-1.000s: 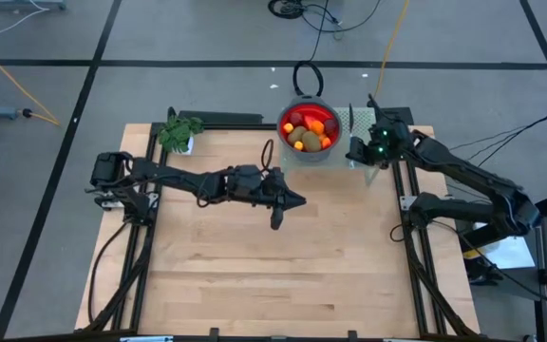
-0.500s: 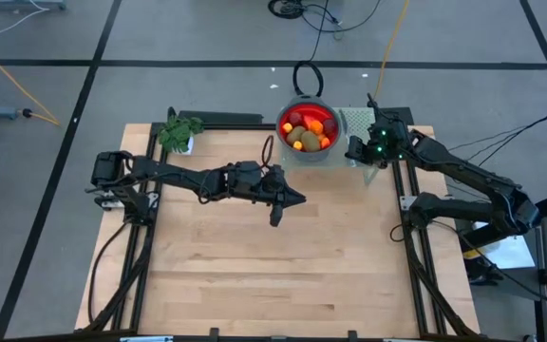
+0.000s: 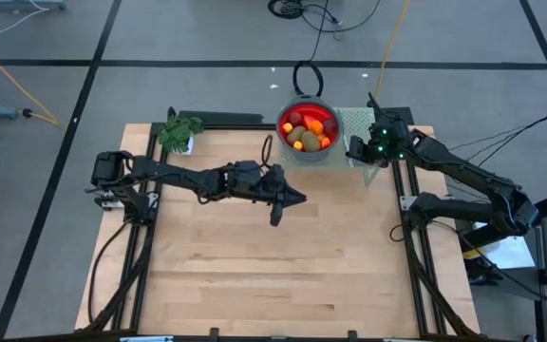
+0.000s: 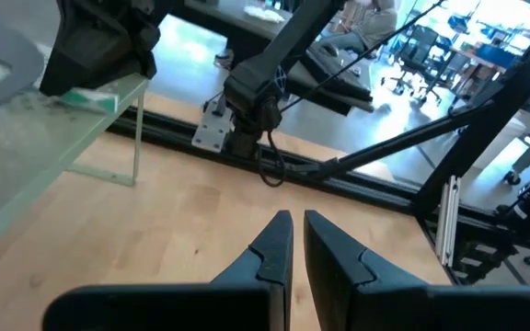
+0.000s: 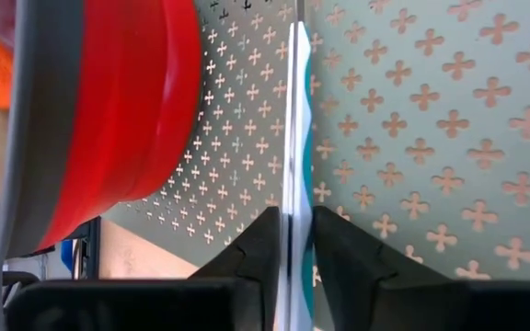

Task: Pick & Place Fruit
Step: Put the white table knife on the shelf

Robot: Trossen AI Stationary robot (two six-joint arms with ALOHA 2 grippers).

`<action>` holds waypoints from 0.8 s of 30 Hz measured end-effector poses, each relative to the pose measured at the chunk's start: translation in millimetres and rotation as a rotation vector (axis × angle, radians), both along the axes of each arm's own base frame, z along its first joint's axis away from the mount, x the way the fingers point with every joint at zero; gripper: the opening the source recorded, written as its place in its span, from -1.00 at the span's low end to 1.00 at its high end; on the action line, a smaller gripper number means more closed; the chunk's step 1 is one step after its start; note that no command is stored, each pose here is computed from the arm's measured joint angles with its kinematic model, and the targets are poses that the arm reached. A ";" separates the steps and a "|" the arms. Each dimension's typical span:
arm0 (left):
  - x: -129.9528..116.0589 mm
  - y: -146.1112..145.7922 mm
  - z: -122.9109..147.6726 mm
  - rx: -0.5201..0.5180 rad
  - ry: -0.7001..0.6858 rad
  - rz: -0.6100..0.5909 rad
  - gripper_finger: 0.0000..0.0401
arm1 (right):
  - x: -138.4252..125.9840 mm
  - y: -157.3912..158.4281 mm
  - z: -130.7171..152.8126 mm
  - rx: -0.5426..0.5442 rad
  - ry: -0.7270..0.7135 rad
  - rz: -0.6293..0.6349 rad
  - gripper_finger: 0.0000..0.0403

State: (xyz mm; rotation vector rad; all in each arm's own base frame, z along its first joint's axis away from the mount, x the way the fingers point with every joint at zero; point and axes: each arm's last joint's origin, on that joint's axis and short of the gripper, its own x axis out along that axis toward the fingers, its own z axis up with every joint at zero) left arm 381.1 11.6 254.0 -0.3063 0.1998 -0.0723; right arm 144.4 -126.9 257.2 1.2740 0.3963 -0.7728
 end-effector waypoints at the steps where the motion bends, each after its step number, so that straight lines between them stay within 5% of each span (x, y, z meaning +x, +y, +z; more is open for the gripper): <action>1: 0.2 0.0 1.0 0.000 -0.011 0.000 -0.87 | 0.0 -0.1 0.1 -0.002 0.000 0.001 -0.67; 24: 0.7 0.1 4.1 -0.002 -0.043 0.004 -0.87 | -0.7 -0.8 0.9 -0.071 0.027 0.016 -0.67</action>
